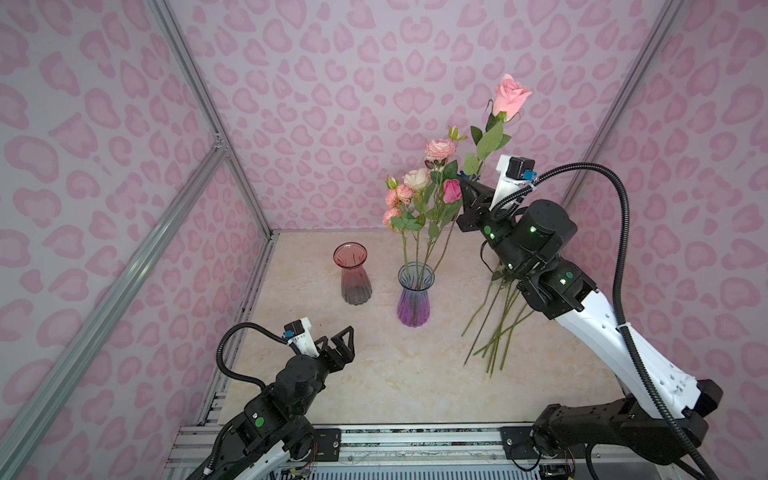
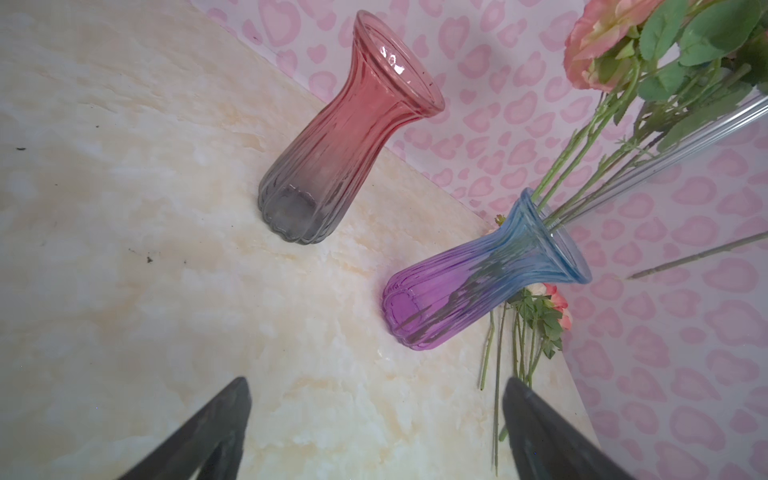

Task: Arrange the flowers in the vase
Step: 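Lift the pink rose high and carry it over the purple-blue vase, then lower the pink rose into the purple-blue vase and open the right gripper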

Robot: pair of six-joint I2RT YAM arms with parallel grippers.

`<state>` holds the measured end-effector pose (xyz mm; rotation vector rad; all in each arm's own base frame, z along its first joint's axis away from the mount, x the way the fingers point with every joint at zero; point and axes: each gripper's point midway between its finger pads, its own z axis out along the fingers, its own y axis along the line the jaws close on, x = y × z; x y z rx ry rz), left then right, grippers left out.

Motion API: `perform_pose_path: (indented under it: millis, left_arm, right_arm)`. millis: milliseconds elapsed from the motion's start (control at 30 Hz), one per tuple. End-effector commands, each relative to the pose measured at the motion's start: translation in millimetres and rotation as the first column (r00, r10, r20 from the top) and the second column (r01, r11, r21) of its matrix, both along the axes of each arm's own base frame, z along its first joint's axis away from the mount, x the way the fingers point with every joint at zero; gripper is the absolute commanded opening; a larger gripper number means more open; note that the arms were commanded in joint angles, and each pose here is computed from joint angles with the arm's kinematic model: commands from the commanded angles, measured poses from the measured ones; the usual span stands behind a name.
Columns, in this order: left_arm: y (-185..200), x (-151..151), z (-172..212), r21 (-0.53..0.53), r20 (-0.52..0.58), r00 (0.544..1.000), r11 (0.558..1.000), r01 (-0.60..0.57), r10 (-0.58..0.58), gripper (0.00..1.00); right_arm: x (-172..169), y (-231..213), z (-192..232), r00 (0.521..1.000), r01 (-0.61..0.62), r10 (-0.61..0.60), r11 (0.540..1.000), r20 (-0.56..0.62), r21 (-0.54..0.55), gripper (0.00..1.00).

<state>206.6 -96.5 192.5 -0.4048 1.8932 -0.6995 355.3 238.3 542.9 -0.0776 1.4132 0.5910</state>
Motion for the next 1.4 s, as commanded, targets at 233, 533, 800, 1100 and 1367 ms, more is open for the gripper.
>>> perform_pose_path:
  millis: [233, 533, 800, 1100, 1367]
  left_arm:
    - [8.2, -10.8, 19.3, -0.080, 0.099, 0.995, 0.997, 0.017, -0.009, 0.96]
    - [11.9, -11.8, 19.1, -0.080, 0.118, 0.993, 0.997, 0.008, 0.002, 0.96]
    - [6.3, -7.4, 16.1, -0.080, 0.101, 0.995, 0.997, 0.011, -0.003, 0.96]
    - [-0.2, -4.0, 14.5, -0.094, 0.087, 0.996, 0.995, 0.021, -0.013, 0.96]
    - [-12.9, 2.8, 14.2, -0.089, 0.063, 0.997, 0.995, 0.046, -0.040, 0.96]
  right_arm:
    - [41.9, 39.5, -46.0, 0.999, 0.025, -0.029, 0.993, -0.035, -0.114, 0.00]
    - [40.9, 54.4, -123.9, 0.985, -0.034, 0.009, 0.989, -0.173, -0.143, 0.02]
    - [25.9, 65.3, -176.8, 0.964, -0.067, 0.009, 0.975, -0.265, -0.211, 0.14]
    - [6.8, 55.9, -184.1, 0.958, -0.054, -0.030, 0.958, -0.287, -0.281, 0.33]
    - [-1.9, 25.1, -172.7, 0.946, 0.046, -0.154, 0.935, -0.285, -0.353, 0.44]
